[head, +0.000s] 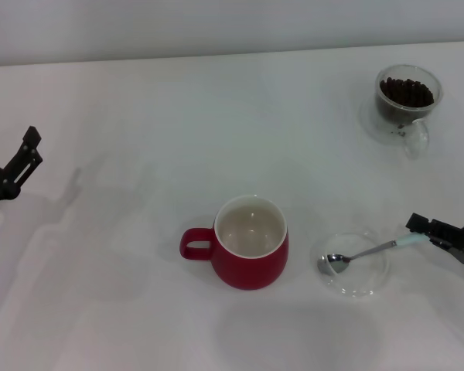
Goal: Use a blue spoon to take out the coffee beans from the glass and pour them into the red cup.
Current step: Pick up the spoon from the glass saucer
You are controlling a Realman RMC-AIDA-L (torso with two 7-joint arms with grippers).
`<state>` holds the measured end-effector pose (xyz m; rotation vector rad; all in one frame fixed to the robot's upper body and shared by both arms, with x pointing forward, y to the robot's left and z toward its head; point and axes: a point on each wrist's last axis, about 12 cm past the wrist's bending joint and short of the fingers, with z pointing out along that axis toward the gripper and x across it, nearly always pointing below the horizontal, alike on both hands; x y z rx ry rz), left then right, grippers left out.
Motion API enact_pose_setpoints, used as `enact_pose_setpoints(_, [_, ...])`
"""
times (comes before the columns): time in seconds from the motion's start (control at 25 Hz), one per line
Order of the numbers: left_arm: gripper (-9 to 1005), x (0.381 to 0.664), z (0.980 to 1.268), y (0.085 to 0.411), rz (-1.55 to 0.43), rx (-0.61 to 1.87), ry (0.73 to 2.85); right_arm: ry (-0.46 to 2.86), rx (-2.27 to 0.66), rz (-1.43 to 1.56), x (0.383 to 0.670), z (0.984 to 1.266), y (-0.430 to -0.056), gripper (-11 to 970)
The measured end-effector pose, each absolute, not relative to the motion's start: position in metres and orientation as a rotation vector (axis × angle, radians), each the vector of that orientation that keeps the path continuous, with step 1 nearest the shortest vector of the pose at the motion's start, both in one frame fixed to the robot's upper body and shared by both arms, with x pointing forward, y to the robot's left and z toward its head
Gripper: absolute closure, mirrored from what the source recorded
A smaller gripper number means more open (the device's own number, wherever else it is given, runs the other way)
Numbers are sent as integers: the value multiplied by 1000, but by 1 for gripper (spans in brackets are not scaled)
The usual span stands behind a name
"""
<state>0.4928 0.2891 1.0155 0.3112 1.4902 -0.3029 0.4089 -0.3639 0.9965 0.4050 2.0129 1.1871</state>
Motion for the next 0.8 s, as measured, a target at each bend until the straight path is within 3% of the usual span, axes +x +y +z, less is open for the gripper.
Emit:
enact_pose_setpoints(0.28, [119, 496, 1016, 288, -302, 315, 1495, 2019, 401, 1198, 410, 997, -364, 807])
enact_pose_setpoints(0.8, [120, 500, 1017, 288, -297, 311, 1498, 2020, 367, 1206, 415, 1001, -364, 811])
